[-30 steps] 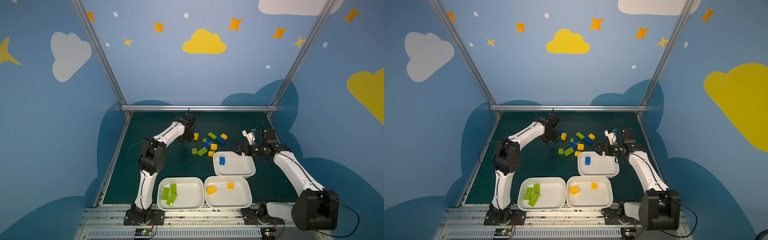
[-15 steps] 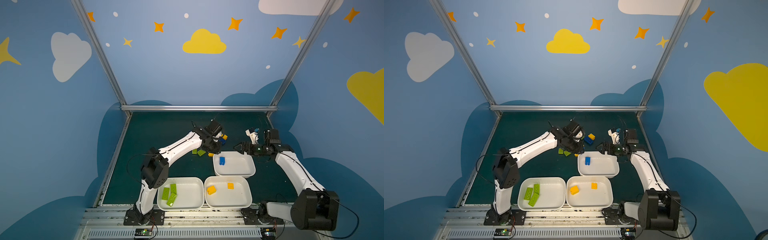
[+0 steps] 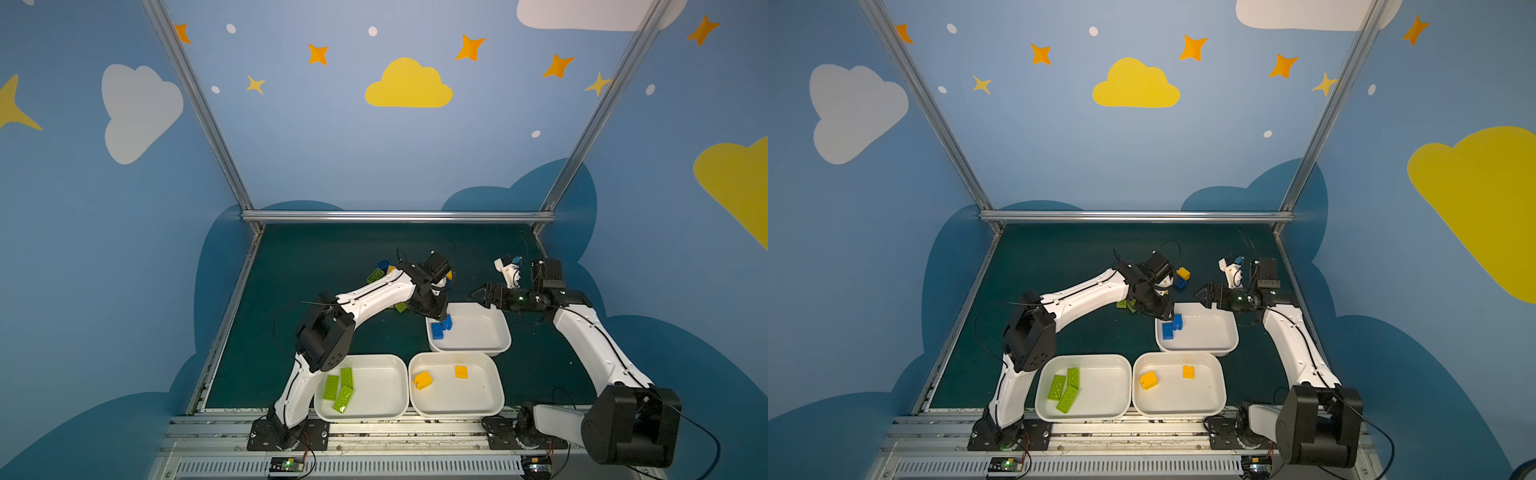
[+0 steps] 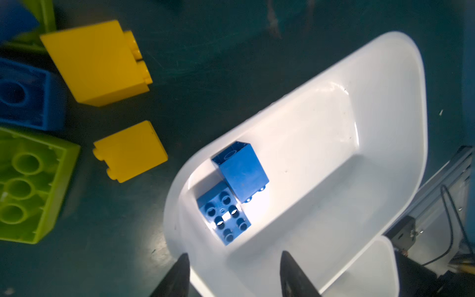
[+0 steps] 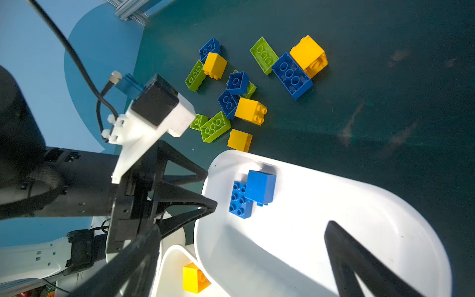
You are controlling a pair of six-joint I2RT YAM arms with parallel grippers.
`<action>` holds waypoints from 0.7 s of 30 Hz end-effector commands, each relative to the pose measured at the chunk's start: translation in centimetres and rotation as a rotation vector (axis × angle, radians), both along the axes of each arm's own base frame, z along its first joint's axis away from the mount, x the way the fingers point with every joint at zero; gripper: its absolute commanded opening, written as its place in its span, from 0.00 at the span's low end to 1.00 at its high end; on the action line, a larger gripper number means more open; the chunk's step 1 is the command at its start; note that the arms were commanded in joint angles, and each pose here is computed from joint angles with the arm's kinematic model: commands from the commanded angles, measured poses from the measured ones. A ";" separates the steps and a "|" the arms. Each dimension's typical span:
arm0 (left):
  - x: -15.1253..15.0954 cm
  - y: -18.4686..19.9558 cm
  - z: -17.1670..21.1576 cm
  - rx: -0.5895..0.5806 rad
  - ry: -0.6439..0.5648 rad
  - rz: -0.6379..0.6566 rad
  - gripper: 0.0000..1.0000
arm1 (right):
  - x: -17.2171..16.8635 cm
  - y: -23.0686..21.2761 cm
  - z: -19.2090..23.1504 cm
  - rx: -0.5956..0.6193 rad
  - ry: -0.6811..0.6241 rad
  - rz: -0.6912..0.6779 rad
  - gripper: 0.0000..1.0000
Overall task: Sort the legos into containers by color
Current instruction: 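Carry the blue brick to the farthest white bin and drop it, then move the left gripper back to the pile and grasp a lime-green brick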
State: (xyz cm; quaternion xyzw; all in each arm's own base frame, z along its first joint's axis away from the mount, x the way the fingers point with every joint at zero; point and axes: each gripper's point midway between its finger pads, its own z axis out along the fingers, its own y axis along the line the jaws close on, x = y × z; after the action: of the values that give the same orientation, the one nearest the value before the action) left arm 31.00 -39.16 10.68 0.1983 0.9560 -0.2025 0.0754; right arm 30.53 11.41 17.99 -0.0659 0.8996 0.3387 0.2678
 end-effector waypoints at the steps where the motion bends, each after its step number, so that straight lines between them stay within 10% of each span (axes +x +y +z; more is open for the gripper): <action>1: 2.0 2.4 5.1 -0.022 -0.071 0.039 0.63 | -0.6 0.0 0.1 0.008 0.006 0.003 0.98; 21: 17.6 20.0 -0.9 0.319 -0.262 0.039 0.73 | -0.4 0.9 0.9 0.032 -0.014 0.034 0.98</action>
State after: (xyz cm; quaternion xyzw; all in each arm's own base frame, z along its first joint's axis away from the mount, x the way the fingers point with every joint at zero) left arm 48.52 -19.18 11.60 0.1619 0.9682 -0.0334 0.1878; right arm 30.30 11.93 18.21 -0.0723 0.8956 0.3501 0.2649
